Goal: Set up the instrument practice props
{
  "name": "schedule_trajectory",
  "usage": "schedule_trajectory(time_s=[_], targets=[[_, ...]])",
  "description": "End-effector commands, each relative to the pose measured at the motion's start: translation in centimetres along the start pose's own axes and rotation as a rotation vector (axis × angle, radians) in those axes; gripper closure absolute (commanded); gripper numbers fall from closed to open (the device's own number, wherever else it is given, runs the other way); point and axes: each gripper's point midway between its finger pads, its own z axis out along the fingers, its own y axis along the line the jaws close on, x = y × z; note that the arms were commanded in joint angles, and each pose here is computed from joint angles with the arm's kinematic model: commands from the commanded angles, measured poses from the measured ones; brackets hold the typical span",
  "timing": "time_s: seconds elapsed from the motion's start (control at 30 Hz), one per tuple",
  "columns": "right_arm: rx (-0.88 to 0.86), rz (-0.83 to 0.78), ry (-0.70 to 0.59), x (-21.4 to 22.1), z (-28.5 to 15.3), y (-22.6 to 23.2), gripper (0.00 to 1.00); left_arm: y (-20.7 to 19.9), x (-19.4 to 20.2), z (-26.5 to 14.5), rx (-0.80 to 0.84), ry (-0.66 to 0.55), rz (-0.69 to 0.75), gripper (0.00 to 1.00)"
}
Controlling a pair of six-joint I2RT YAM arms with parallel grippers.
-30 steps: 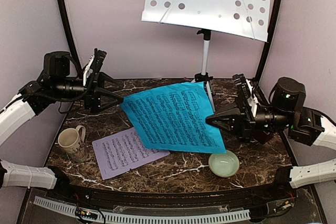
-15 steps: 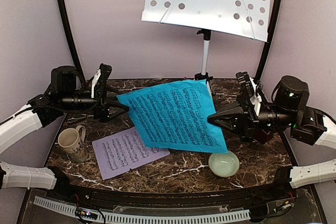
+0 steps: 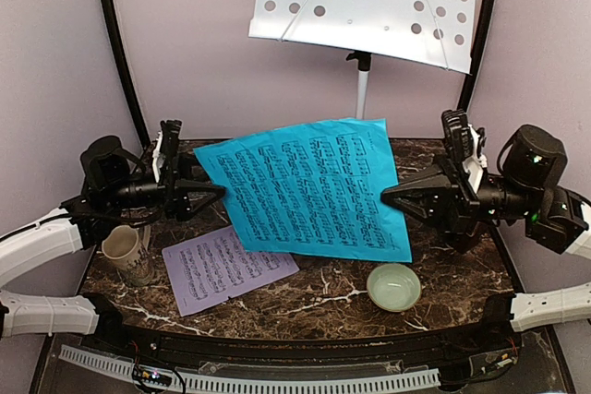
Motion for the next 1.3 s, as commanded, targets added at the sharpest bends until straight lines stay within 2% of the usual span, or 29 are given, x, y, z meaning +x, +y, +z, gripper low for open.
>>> schedule_trajectory(time_s=[0.0, 0.13, 0.27, 0.3, 0.47, 0.53, 0.63, 0.67, 0.73, 0.83, 0.97, 1.03, 1.17, 1.27], targets=[[-0.021, -0.024, -0.093, -2.5, -0.8, 1.0, 1.00, -2.8, -3.2, -0.4, 0.145, -0.115, 0.054, 0.31], [-0.001, -0.018, -0.118, -2.2, -0.9, 0.6, 1.00, -4.2, -4.8, -1.1, 0.179, -0.158, 0.080, 0.56], [0.034, -0.014, -0.140, -1.7, -1.0, -0.1, 1.00, -4.9, -5.8, -1.7, 0.189, -0.181, 0.075, 0.97], [0.050, -0.012, -0.143, -1.5, -1.0, -0.4, 1.00, -5.0, -6.1, -1.9, 0.180, -0.189, 0.074, 1.00], [0.149, 0.022, -0.127, 0.1, -0.9, -2.3, 0.99, -4.8, -6.7, -2.3, 0.130, -0.186, 0.074, 1.00], [0.240, 0.054, -0.112, 1.0, -1.4, -3.9, 0.69, -4.0, -6.9, -2.2, 0.078, -0.159, 0.056, 1.00], [0.420, 0.089, -0.059, 2.7, -3.0, -6.5, 0.34, -2.9, -6.0, -1.9, 0.009, -0.048, 0.052, 1.00], [0.482, 0.096, -0.044, 3.0, -3.8, -7.3, 0.23, -2.7, -5.6, -1.9, -0.009, 0.000, 0.054, 1.00], [0.600, 0.102, -0.019, 3.3, -5.6, -8.6, 0.12, -2.4, -4.7, -2.0, -0.030, 0.092, 0.066, 1.00], [0.733, 0.083, 0.016, 2.9, -7.8, -9.8, 0.04, -2.2, -3.0, -2.5, -0.045, 0.237, 0.050, 1.00], [0.761, 0.061, 0.159, 3.2, -6.9, -10.6, 0.03, -2.0, -2.6, -2.7, -0.060, 0.377, 0.039, 1.00], [0.735, 0.067, 0.260, 3.9, -4.9, -11.0, 0.08, -2.5, -2.7, -2.4, -0.041, 0.406, 0.034, 1.00], [0.623, 0.066, 0.213, 0.3, -1.8, -10.2, 0.09, -2.6, -2.2, -1.6, -0.027, 0.492, -0.004, 1.00], [0.537, 0.041, 0.271, -0.2, 1.2, -9.6, 0.08, -2.9, -0.9, -0.5, -0.007, 0.571, -0.033, 1.00]])
